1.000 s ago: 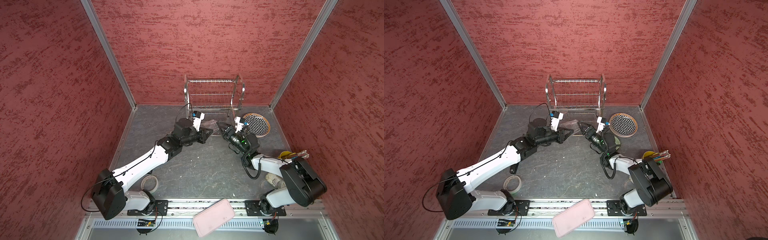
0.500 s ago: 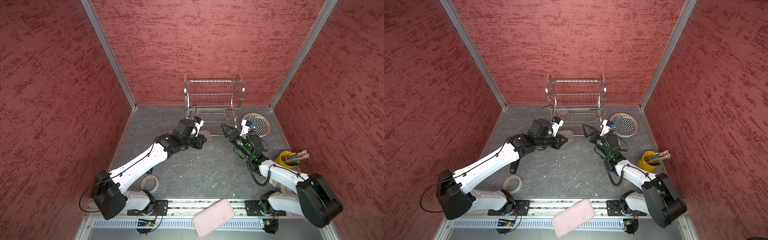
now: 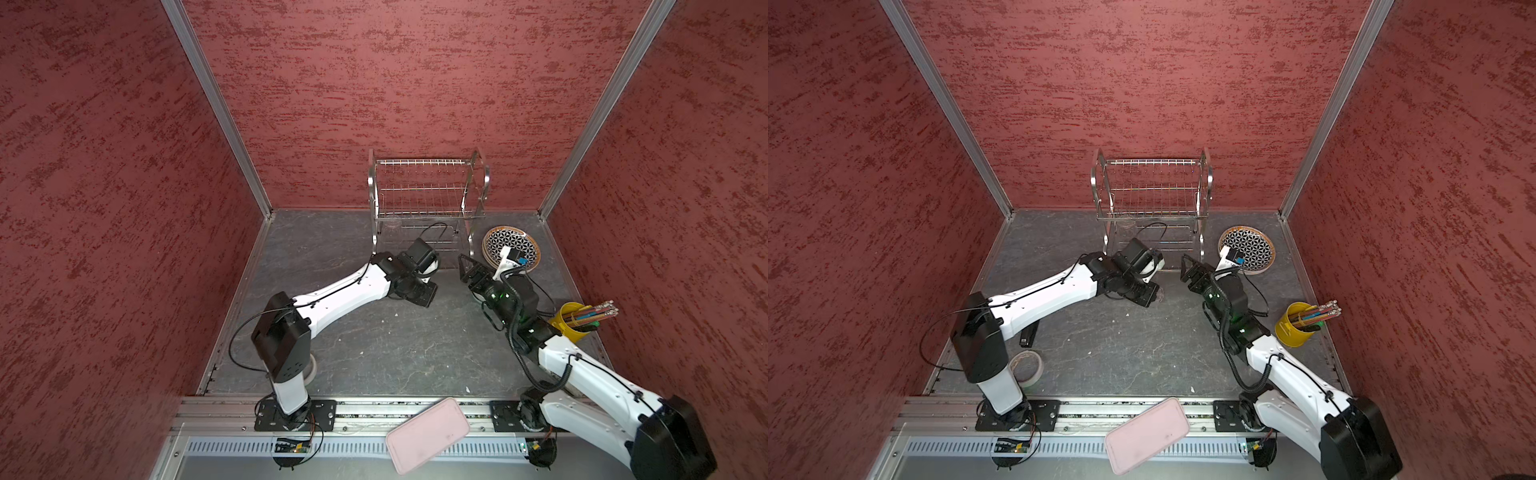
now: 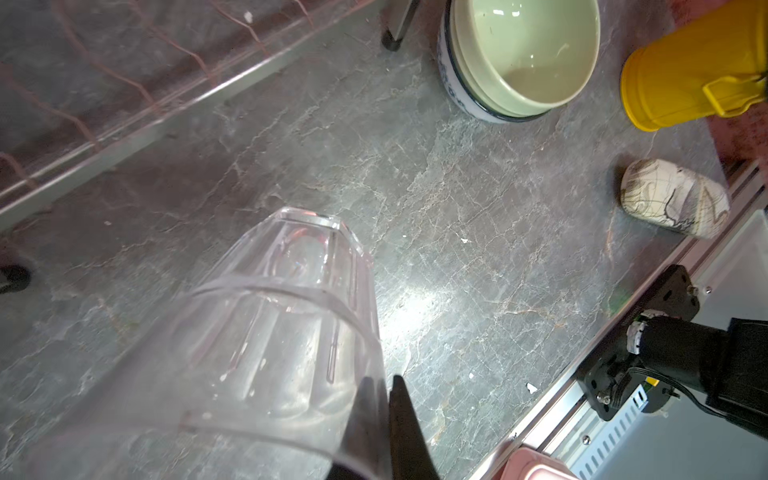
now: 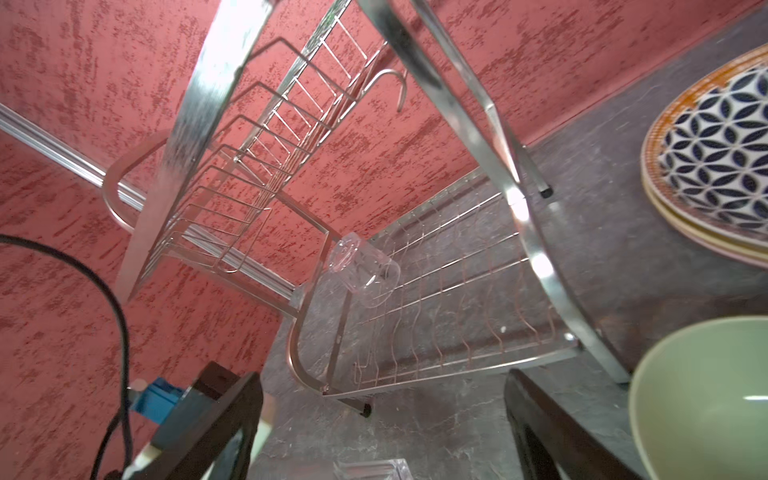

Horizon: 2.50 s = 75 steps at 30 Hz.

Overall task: Unload the mixed dishes from the dish rack
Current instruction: 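Open the right gripper and draw it back while the left gripper holds the cup, then lower the clear cup onto the table with the left gripper and open it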

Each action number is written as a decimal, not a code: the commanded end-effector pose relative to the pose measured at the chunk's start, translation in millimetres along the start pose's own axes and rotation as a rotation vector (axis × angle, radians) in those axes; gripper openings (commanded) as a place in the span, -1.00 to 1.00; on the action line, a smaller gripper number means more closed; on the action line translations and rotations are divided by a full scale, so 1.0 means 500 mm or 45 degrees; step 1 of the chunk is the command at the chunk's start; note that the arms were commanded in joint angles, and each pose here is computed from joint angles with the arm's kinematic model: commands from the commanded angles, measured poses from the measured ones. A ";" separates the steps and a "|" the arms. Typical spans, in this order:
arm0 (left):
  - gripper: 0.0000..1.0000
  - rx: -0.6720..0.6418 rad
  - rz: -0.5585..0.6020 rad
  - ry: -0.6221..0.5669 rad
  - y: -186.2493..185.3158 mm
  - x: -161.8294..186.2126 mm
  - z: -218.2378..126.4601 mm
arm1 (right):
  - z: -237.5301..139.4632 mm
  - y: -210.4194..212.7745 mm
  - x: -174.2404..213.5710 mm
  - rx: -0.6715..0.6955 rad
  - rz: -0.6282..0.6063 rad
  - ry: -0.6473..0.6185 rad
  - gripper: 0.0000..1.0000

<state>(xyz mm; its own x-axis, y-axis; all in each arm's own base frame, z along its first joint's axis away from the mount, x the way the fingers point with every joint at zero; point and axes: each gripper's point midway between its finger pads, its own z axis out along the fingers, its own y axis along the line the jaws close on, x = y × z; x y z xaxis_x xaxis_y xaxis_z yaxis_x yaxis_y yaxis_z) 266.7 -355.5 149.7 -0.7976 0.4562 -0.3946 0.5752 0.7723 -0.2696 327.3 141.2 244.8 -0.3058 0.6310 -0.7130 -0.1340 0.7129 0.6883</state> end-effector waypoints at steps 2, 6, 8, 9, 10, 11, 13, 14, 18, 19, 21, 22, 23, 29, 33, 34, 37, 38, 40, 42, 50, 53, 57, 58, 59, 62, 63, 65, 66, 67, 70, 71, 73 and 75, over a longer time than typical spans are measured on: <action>-1.00 -0.023 0.105 0.042 -0.028 -0.007 0.007 | -0.041 -0.015 -0.066 0.147 -0.098 -0.138 0.81; -1.00 -0.031 0.174 0.084 -0.052 -0.006 0.022 | -0.076 -0.025 -0.102 0.204 -0.114 -0.221 0.83; -1.00 -0.028 0.202 0.116 -0.063 -0.004 0.034 | -0.089 -0.030 -0.115 0.227 -0.117 -0.250 0.82; -1.00 -0.029 0.211 0.130 -0.067 -0.003 0.038 | -0.095 -0.031 -0.119 0.233 -0.122 -0.261 0.81; -1.00 -0.031 0.222 0.146 -0.071 -0.002 0.045 | -0.102 -0.034 -0.125 0.243 -0.120 -0.277 0.79; -1.00 -0.035 0.231 0.158 -0.073 -0.002 0.050 | -0.109 -0.036 -0.130 0.250 -0.118 -0.292 0.78; -0.99 -0.035 0.245 0.196 -0.078 0.000 0.063 | -0.127 -0.040 -0.145 0.260 -0.110 -0.335 0.76; -0.99 -0.038 0.248 0.214 -0.077 0.002 0.069 | -0.136 -0.041 -0.151 0.261 -0.106 -0.353 0.76; -1.00 -0.062 0.265 0.256 -0.074 0.002 0.091 | -0.168 -0.044 -0.173 0.269 -0.094 -0.418 0.76; -1.00 -0.062 0.267 0.261 -0.075 0.001 0.095 | -0.173 -0.044 -0.177 0.271 -0.093 -0.426 0.76; -1.00 -0.057 0.268 0.270 -0.076 0.001 0.102 | -0.179 -0.045 -0.180 0.275 -0.093 -0.434 0.75; -1.00 -0.061 0.268 0.273 -0.076 -0.001 0.104 | -0.182 -0.045 -0.182 0.275 -0.093 -0.439 0.76; -1.00 -0.064 0.270 0.280 -0.076 0.000 0.106 | -0.183 -0.045 -0.183 0.275 -0.092 -0.441 0.76; -1.00 -0.095 0.304 0.344 -0.077 0.013 0.125 | -0.179 -0.048 -0.178 0.274 -0.088 -0.434 0.76; -1.00 -0.091 0.329 0.386 -0.084 0.024 0.132 | -0.175 -0.051 -0.174 0.276 -0.088 -0.428 0.76; -0.98 -0.089 0.335 0.393 -0.085 0.025 0.133 | -0.175 -0.051 -0.173 0.276 -0.087 -0.427 0.76; -0.96 -0.102 0.351 0.414 -0.086 0.030 0.139 | -0.174 -0.053 -0.171 0.274 -0.087 -0.427 0.76; -0.96 -0.105 0.352 0.415 -0.086 0.030 0.139 | -0.174 -0.054 -0.169 0.275 -0.088 -0.424 0.76; -0.96 -0.106 0.355 0.418 -0.086 0.030 0.143 | -0.173 -0.055 -0.168 0.276 -0.087 -0.422 0.76; -0.95 -0.102 0.358 0.416 -0.089 0.028 0.145 | -0.172 -0.057 -0.166 0.278 -0.088 -0.418 0.76; -0.88 -0.100 0.377 0.441 -0.094 0.029 0.161 | -0.175 -0.060 -0.165 0.280 -0.085 -0.423 0.77; -0.83 -0.101 0.382 0.441 -0.096 0.028 0.163 | -0.176 -0.060 -0.166 0.281 -0.085 -0.426 0.77; -0.53 -0.106 0.380 0.437 -0.096 0.026 0.163 | -0.176 -0.061 -0.165 0.280 -0.084 -0.427 0.78; -0.50 -0.107 0.379 0.439 -0.095 0.027 0.165 | -0.176 -0.062 -0.164 0.281 -0.084 -0.427 0.78; -0.49 -0.109 0.377 0.441 -0.094 0.027 0.166 | -0.176 -0.063 -0.164 0.282 -0.085 -0.426 0.78; -0.51 -0.099 0.374 0.446 -0.097 0.030 0.168 | -0.177 -0.063 -0.164 0.281 -0.087 -0.428 0.78; -0.51 -0.100 0.373 0.446 -0.097 0.030 0.169 | -0.177 -0.063 -0.164 0.282 -0.089 -0.429 0.78; -0.51 -0.100 0.375 0.441 -0.098 0.028 0.167 | -0.177 -0.062 -0.166 0.281 -0.089 -0.431 0.78; -0.51 -0.099 0.373 0.439 -0.099 0.027 0.166 | -0.177 -0.063 -0.166 0.283 -0.090 -0.431 0.78; -0.51 -0.101 0.371 0.430 -0.099 0.024 0.164 | -0.177 -0.062 -0.166 0.281 -0.090 -0.432 0.78; -0.50 -0.090 0.372 0.385 -0.109 0.009 0.150 | -0.175 -0.062 -0.165 0.283 -0.093 -0.427 0.78; -0.50 -0.084 0.372 0.363 -0.113 0.002 0.143 | -0.175 -0.062 -0.165 0.282 -0.094 -0.425 0.79; -0.46 -0.078 0.367 0.311 -0.120 -0.015 0.128 | -0.173 -0.061 -0.164 0.282 -0.095 -0.421 0.79; -0.43 -0.074 0.366 0.249 -0.126 -0.033 0.109 | -0.173 -0.061 -0.164 0.281 -0.094 -0.418 0.79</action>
<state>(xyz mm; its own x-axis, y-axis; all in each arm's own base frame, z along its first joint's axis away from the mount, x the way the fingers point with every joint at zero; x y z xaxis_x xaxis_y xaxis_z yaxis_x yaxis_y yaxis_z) 246.7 -425.2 90.0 -0.6357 0.7563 -0.1545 0.7719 0.6245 -0.1190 274.6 45.6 294.5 0.0079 0.6203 -0.7843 0.0538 0.7829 0.6198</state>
